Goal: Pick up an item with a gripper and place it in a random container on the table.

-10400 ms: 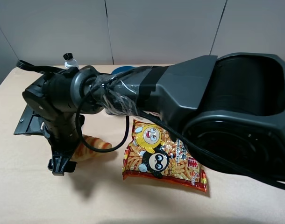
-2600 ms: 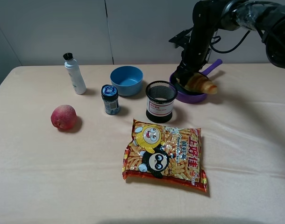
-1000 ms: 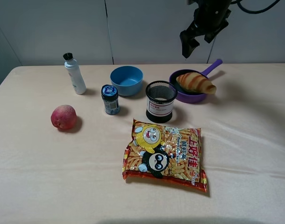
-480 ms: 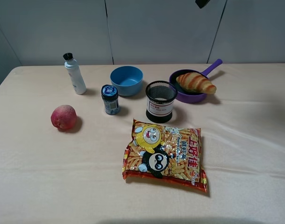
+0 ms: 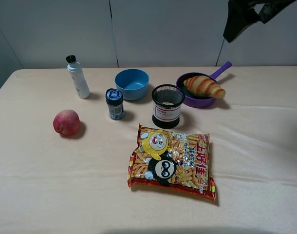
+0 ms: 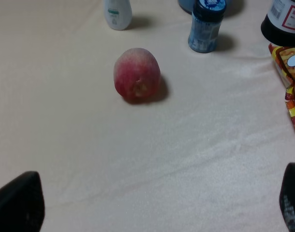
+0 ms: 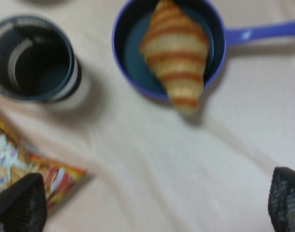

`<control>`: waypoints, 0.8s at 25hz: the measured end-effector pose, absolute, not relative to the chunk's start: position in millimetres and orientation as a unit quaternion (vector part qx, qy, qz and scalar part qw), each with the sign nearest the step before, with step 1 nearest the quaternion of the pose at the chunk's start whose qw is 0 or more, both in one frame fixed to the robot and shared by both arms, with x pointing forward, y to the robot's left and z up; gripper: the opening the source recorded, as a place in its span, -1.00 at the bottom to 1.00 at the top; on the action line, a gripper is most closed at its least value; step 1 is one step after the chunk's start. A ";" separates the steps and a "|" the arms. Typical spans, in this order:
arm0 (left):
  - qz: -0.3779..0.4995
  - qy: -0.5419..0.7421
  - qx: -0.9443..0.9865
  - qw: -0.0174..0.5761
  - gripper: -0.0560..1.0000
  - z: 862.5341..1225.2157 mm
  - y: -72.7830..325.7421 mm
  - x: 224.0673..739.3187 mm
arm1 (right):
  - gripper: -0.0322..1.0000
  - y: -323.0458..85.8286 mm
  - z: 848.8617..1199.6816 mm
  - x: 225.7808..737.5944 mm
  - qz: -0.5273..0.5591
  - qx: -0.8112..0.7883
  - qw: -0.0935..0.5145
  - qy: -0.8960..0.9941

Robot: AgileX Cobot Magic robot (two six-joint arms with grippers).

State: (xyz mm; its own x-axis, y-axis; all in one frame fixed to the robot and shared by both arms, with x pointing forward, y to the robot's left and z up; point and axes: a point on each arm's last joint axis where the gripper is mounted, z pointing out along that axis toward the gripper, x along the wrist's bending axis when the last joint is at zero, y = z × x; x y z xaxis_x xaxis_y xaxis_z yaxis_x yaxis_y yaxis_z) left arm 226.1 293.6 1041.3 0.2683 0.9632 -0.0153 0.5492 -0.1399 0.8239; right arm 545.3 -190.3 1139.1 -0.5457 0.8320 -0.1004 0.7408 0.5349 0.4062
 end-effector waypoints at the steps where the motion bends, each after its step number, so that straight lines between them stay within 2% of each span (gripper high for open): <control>1: 0.276 0.538 0.703 0.375 0.97 1041.3 293.6 226.1 | 0.41 -193.2 1137.6 537.4 0.157 0.458 0.139 0.864; 9: 0.276 0.538 0.703 0.375 0.97 1041.3 293.6 226.1 | 0.41 -223.7 1139.1 456.3 0.160 0.481 0.150 0.849; 20: 0.276 0.538 0.703 0.375 0.97 1041.3 293.6 226.1 | 0.41 -271.2 1129.5 336.1 0.219 0.507 0.221 0.804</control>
State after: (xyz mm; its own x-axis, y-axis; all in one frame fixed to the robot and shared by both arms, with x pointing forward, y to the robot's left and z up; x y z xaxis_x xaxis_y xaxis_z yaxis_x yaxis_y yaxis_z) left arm 226.1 293.6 1041.3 0.2683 0.9632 -0.0153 0.5492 -0.1399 0.8239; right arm 336.1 -271.2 1129.5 -0.3879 0.9121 -0.1328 0.7184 0.3895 0.5764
